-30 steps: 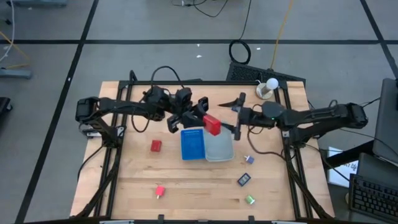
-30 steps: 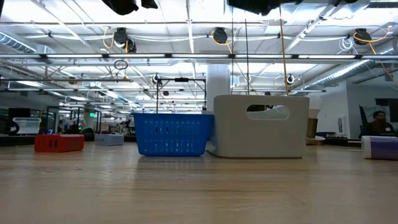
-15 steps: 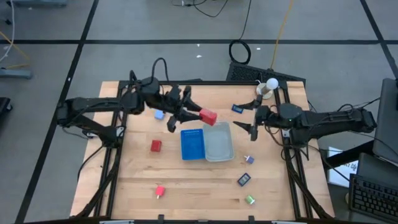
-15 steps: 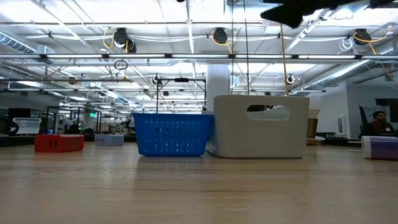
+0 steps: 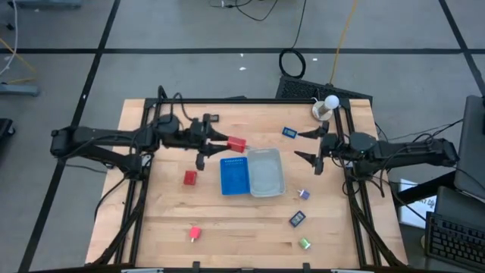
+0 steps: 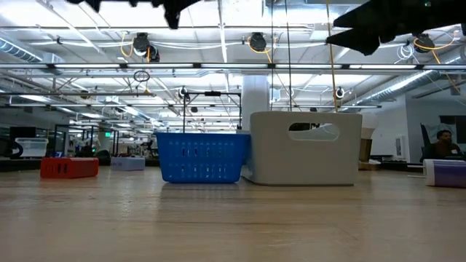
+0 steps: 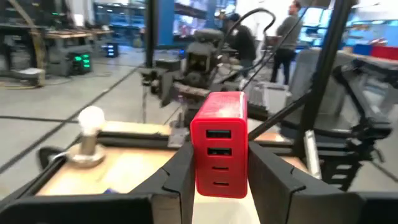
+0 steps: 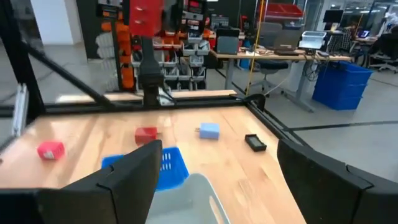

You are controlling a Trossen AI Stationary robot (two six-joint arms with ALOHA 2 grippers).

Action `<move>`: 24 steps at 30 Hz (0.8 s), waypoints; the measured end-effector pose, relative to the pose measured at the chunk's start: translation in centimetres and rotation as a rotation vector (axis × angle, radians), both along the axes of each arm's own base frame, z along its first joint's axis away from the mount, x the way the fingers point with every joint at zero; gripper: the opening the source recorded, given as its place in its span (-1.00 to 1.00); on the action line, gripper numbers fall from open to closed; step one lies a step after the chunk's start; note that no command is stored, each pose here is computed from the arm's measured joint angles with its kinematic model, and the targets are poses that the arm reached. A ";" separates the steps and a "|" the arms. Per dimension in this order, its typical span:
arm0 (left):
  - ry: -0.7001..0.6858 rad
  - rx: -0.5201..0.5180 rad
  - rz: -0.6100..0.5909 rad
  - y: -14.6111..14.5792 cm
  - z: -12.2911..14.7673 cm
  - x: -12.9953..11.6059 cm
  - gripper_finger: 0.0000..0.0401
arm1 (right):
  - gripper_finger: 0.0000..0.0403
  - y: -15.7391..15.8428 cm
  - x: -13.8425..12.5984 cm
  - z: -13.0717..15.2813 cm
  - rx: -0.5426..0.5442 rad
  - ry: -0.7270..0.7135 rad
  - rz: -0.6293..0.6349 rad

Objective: Pick & Place Office items
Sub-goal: Put the right red charger adapter into the gray bin

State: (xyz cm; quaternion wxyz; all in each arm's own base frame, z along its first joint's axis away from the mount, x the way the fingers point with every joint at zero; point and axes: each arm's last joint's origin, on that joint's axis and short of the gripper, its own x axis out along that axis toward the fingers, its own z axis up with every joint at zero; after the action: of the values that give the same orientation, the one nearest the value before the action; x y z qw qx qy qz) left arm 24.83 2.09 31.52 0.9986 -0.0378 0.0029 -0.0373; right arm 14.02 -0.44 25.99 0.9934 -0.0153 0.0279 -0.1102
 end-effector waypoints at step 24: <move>0.073 0.068 0.095 -3.1 -6.4 -3.5 -0.40 | 0.53 0.4 -2.5 -5.3 0.010 -0.037 0.161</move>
State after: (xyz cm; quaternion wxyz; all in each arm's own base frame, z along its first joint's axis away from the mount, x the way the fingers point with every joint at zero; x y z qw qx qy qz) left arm 21.37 -1.03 25.11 0.9992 -0.0053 0.0389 0.0116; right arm 11.48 -0.02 20.72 0.9995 -0.0104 0.0086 -0.0302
